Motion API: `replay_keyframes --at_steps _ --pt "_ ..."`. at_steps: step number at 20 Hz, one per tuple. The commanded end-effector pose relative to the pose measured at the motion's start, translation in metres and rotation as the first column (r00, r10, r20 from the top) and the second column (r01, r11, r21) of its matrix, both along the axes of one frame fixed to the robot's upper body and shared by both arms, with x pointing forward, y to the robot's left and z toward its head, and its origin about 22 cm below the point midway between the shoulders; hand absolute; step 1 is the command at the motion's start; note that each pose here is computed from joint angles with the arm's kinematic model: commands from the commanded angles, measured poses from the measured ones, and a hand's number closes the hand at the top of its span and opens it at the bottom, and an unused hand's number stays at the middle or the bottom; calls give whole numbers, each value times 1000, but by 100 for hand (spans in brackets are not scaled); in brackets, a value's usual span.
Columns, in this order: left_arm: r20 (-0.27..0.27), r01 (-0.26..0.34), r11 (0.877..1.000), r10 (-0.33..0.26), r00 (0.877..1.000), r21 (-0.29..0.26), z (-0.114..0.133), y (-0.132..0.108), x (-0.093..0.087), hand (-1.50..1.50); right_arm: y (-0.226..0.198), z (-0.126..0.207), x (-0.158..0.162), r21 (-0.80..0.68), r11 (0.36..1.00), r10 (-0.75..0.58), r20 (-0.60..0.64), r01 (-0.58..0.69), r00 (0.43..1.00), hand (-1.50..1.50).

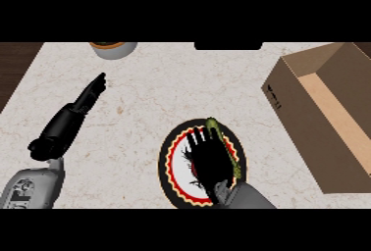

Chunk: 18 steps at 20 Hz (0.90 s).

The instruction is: Pick the tomato from the plate and place it in the cardboard box

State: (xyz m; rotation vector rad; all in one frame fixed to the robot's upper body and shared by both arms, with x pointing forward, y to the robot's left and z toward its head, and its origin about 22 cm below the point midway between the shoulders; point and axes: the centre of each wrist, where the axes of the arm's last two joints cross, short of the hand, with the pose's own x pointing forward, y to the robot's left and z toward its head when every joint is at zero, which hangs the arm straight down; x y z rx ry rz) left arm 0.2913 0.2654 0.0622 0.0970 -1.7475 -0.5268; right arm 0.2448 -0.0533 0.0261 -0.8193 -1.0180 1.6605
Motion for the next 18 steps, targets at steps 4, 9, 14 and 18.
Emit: replay_keyframes --at_steps 4,9,14,18 --pt "2 8 1000 -8 1000 13 13 16 -3 0 -3 -9 7 13 1000 29 -41 -29 999 -150" --pt "13 6 1000 -6 1000 -5 -2 3 -14 0 -9 -34 11 32 984 174 67 -176 983 150" --pt "-7 0 1000 1 1000 13 -9 7 8 0 9 -34 9 31 976 209 158 -217 965 150" --pt "7 21 1000 -21 1000 -2 7 8 5 0 -31 -14 86 218 967 -154 99 130 983 150"
